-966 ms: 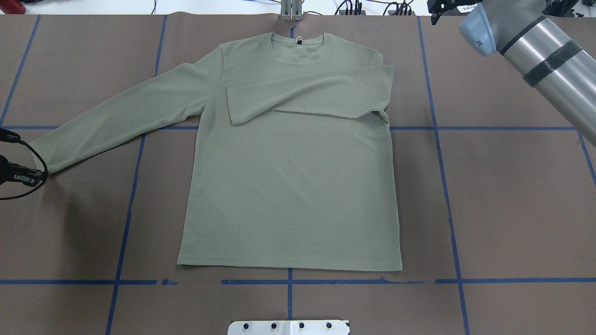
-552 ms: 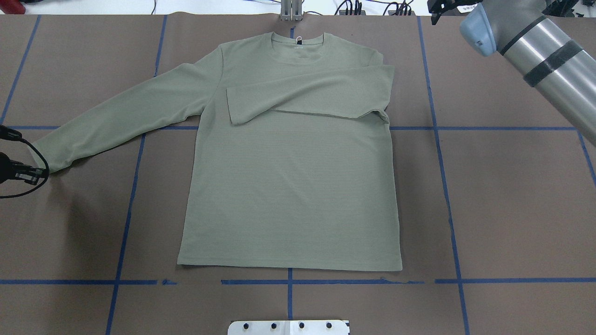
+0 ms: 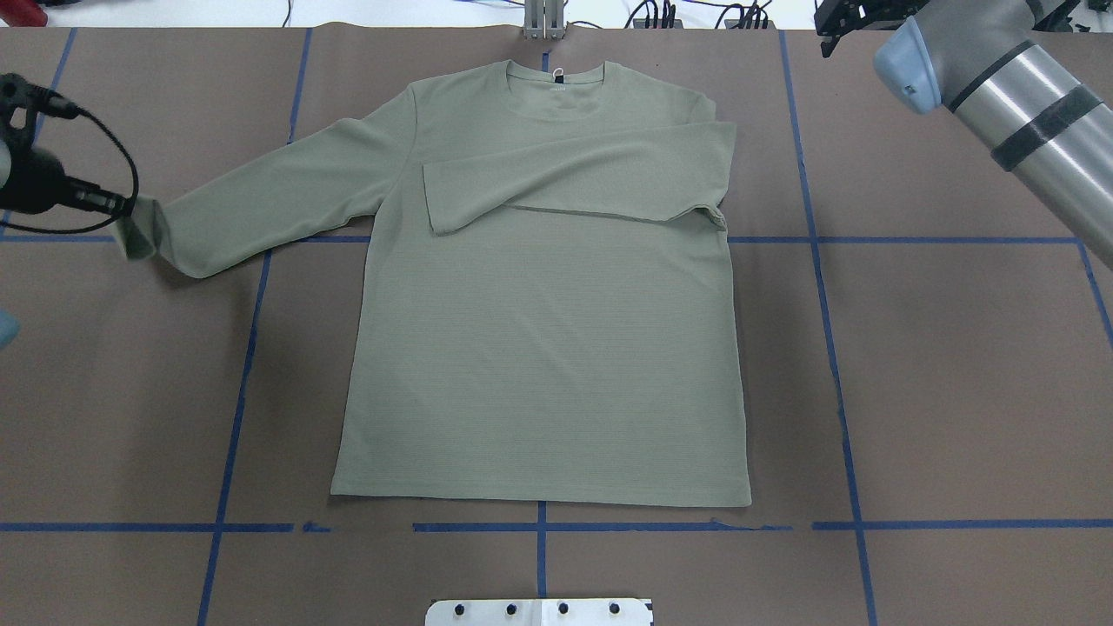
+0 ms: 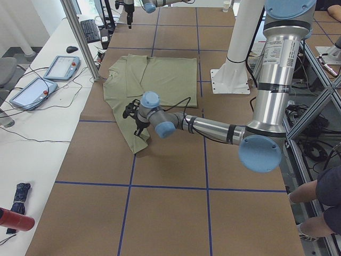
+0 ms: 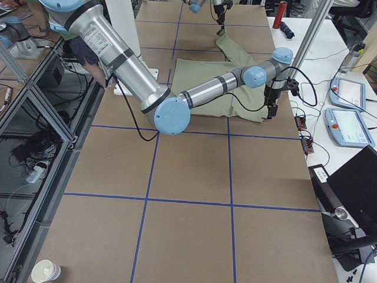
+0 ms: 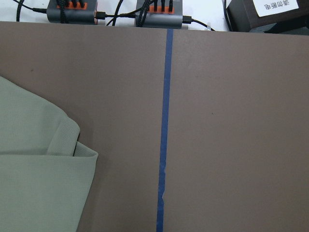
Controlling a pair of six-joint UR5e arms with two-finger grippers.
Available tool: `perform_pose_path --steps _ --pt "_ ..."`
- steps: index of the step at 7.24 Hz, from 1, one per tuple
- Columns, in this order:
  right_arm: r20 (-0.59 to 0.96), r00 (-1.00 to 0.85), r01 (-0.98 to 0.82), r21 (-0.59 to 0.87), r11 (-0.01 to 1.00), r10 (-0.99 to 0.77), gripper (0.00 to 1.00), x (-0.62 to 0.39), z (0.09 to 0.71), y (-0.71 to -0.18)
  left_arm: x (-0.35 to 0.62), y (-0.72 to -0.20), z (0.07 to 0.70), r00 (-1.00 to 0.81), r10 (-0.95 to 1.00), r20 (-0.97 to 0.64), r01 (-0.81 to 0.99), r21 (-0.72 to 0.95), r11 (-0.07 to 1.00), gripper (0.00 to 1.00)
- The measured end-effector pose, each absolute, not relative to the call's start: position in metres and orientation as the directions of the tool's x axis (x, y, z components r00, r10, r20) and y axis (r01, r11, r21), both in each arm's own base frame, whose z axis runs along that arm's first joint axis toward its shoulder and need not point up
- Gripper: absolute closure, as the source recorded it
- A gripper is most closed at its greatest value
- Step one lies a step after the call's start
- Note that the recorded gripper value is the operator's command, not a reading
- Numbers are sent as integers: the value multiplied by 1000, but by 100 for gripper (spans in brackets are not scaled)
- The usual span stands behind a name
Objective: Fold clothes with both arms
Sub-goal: 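Carry the other sleeve with the left gripper across the shirt body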
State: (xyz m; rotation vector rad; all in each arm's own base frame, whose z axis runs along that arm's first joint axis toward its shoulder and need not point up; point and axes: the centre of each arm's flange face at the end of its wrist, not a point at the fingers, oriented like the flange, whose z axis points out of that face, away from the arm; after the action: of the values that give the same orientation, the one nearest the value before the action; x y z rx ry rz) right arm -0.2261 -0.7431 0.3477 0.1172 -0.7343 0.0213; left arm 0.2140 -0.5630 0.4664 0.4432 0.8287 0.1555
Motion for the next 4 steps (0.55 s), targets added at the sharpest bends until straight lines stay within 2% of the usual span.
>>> perform_pose_path --steps 2,4 --pt "661 750 -52 103 993 -29 0 -206 366 -744 238 -613 344 663 275 -696 70 423 903 100" --pt "653 756 -52 108 993 -32 0 -182 379 -747 272 -642 229 597 189 -780 187 364 912 100"
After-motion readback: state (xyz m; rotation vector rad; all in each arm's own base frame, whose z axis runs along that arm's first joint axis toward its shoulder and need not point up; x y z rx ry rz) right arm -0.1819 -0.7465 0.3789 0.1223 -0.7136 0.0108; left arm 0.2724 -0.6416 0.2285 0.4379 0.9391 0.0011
